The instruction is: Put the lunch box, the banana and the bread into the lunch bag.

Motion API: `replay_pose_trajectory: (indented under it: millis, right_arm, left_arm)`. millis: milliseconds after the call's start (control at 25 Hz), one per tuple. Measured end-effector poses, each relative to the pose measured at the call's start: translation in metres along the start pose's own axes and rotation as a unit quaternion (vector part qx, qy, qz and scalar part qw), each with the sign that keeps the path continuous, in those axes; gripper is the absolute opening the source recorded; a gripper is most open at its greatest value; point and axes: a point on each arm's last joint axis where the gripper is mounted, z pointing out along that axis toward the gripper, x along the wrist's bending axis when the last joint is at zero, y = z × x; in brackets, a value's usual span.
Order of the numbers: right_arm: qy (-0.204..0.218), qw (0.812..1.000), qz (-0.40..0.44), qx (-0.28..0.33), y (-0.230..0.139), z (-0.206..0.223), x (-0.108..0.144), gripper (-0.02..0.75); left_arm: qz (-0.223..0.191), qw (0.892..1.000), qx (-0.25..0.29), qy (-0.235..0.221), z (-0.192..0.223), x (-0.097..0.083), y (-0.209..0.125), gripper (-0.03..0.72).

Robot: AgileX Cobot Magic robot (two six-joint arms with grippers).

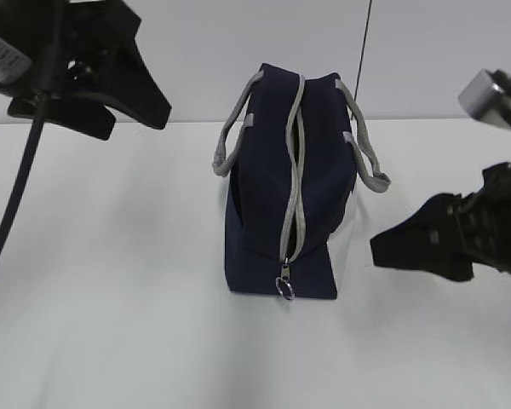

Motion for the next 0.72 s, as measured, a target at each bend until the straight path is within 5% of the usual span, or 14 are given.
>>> replay_pose_trajectory:
  millis: [440, 720]
  right_arm:
    - [0.100, 0.979, -0.157, -0.079, -0.048, 0.021, 0.003, 0.454]
    - [0.095, 0.973, -0.163, -0.130, -0.056, 0.025, -0.001, 0.454]
  left_arm:
    - [0.031, 0.999, -0.011, 0.005, -0.007, 0.007, -0.047, 0.482]
    - [0.035, 0.999, -0.012, 0.004, -0.006, 0.009, -0.053, 0.475]
